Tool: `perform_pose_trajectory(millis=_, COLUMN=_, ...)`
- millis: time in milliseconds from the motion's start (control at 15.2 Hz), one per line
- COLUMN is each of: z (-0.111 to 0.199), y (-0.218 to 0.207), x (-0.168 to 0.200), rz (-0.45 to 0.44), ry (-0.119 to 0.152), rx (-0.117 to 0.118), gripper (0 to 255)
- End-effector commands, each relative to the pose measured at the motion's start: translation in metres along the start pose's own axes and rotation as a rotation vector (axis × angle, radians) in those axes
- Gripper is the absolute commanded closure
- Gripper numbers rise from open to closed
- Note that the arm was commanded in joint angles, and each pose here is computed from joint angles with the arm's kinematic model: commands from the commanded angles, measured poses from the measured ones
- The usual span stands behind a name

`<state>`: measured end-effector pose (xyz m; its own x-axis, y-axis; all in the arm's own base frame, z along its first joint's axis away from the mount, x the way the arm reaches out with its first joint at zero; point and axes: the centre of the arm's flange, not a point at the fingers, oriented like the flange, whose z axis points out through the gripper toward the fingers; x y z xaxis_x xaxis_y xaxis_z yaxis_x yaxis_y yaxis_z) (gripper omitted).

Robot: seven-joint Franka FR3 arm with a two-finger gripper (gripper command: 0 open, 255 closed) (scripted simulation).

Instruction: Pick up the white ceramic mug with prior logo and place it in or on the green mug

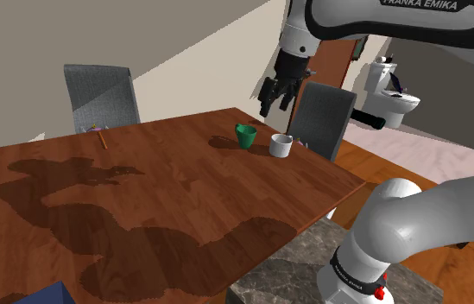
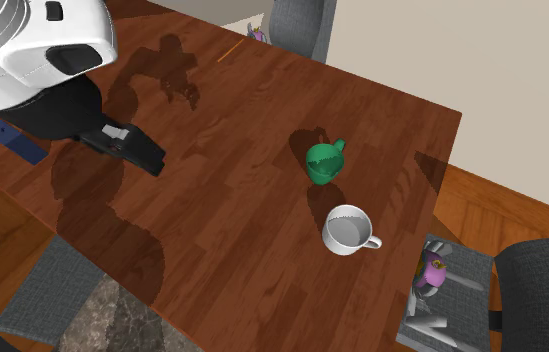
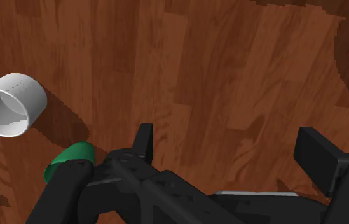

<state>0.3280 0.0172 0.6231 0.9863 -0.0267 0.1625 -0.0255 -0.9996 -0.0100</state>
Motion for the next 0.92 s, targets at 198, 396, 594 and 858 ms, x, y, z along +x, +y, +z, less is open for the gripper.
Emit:
perform_pose_trajectory(millis=198, z=0.025, y=0.027, x=0.013, rz=0.0, ry=-0.011, rx=-0.007, gripper=0)
perform_pose_trajectory(millis=396, z=0.05, y=0.055, x=0.026, rz=0.001, ry=-0.022, rx=-0.013, gripper=0)
perform_pose_trajectory(millis=594, z=0.076, y=0.083, x=0.038, rz=0.001, ry=-0.033, rx=-0.02, gripper=0)
perform_pose_trajectory(millis=858, z=0.109, y=0.12, x=0.054, rz=0.002, ry=-0.047, rx=-0.029, gripper=0)
